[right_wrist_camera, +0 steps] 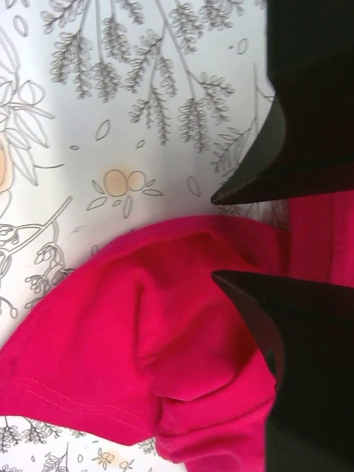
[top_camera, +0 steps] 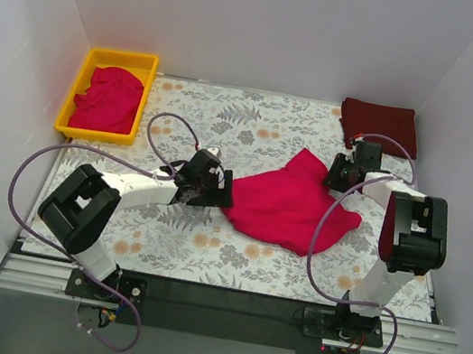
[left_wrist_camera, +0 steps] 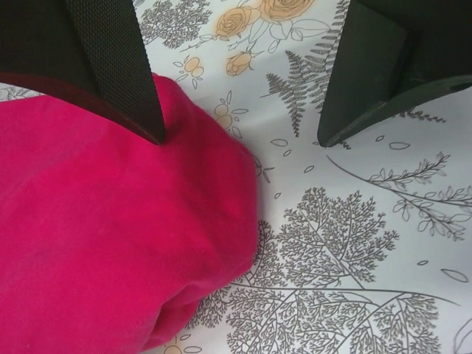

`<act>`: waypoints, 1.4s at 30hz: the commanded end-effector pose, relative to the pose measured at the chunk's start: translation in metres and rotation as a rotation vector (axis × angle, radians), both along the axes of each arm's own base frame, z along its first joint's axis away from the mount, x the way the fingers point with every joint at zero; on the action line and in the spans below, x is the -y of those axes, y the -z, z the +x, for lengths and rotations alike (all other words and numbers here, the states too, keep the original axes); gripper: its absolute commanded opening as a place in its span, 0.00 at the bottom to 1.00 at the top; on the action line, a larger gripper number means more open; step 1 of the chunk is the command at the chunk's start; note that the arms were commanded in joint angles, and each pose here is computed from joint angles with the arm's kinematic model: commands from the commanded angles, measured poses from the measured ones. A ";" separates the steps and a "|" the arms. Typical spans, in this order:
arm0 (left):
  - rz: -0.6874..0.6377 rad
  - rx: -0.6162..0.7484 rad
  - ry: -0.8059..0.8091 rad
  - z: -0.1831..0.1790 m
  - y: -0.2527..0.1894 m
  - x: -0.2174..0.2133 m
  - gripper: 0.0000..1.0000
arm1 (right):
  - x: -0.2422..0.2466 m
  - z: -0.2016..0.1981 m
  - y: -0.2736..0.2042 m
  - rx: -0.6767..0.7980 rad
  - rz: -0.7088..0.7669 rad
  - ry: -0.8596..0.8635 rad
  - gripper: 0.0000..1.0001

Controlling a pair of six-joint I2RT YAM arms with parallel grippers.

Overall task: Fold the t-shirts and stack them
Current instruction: Flatten the tshirt out

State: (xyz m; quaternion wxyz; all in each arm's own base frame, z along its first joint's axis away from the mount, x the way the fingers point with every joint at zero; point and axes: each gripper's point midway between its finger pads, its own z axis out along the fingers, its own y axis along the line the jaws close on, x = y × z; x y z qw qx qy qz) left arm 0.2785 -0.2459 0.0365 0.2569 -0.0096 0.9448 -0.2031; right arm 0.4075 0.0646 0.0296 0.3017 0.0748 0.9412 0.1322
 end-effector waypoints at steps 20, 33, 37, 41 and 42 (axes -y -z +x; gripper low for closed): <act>0.279 0.495 -0.391 0.062 -0.146 -0.121 0.00 | 0.047 0.004 -0.242 0.675 -0.183 0.130 0.01; 0.147 0.404 -0.467 0.001 -0.118 -0.142 0.00 | 0.035 -0.053 -0.197 0.593 -0.089 0.117 0.01; 0.130 0.488 -0.499 0.000 -0.156 -0.152 0.00 | 0.028 -0.055 -0.211 0.611 -0.051 0.094 0.01; 0.106 0.614 -0.503 0.001 -0.217 -0.161 0.00 | -0.011 -0.059 -0.201 0.557 0.092 -0.059 0.01; 0.059 0.676 -0.504 -0.001 -0.250 -0.162 0.00 | -0.020 -0.059 -0.196 0.534 0.122 -0.085 0.01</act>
